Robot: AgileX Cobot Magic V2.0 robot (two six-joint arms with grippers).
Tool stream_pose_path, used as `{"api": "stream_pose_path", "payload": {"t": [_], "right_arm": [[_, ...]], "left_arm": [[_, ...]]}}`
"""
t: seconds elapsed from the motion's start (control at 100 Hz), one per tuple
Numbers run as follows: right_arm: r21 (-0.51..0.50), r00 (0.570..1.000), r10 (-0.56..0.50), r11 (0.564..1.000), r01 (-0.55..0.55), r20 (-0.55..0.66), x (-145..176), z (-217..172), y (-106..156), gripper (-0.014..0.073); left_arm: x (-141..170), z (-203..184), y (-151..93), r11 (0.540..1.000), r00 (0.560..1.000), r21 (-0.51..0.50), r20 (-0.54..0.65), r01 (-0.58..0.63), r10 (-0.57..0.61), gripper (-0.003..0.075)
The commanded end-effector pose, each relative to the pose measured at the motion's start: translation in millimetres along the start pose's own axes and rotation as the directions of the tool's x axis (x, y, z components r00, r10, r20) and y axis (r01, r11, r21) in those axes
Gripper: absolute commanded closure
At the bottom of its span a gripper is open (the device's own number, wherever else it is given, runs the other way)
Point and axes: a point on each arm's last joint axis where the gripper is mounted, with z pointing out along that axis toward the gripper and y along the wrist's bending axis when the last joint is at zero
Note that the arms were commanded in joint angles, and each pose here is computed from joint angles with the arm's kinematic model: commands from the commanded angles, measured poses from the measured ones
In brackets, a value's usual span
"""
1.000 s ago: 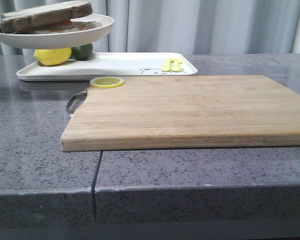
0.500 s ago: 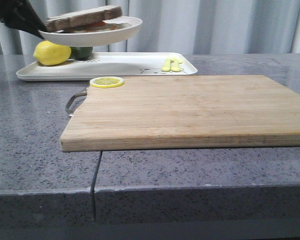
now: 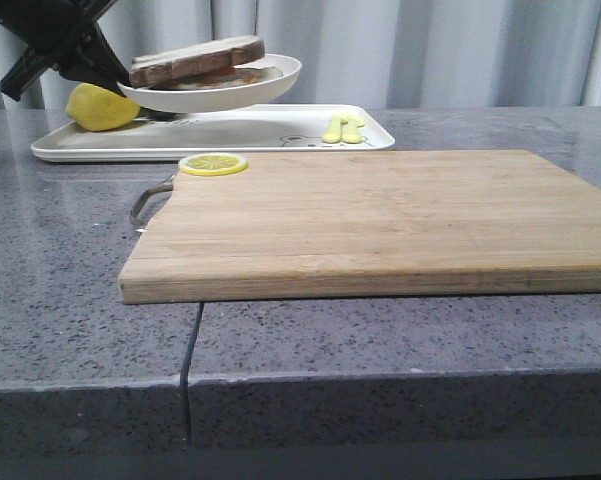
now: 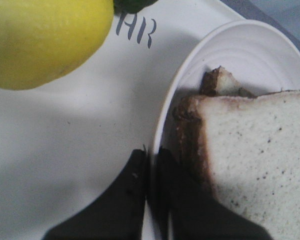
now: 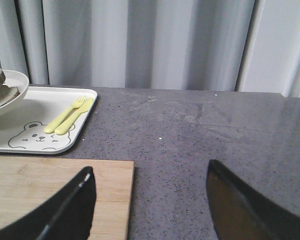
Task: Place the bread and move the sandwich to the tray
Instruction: 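Carry the sandwich plate with the left gripper over the tray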
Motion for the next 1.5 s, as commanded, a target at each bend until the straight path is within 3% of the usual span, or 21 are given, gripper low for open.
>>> {"api": "stream_pose_path", "payload": {"t": [0.0,0.24,0.78,1.49], "right_arm": [[0.018,0.993,-0.001,1.000,-0.001,0.114,-18,-3,-2,0.0118],[0.018,0.993,-0.001,1.000,-0.001,0.114,-18,-3,-2,0.0118],[0.021,0.991,-0.002,1.000,-0.001,0.133,-19,-3,-2,0.0118],[0.022,0.991,-0.002,1.000,-0.001,0.136,-20,-3,-2,0.0118]], "left_arm": [[-12,-26,-33,0.995,0.995,0.102,0.096,-0.010,0.001,0.0740],[-14,-14,-24,0.996,0.996,0.090,0.093,0.003,-0.011,0.0740],[-16,-11,-29,0.996,0.989,0.093,0.147,-0.005,-0.009,0.0740],[-12,-5,-25,0.998,0.993,0.064,0.112,0.027,-0.034,0.0740]]}}
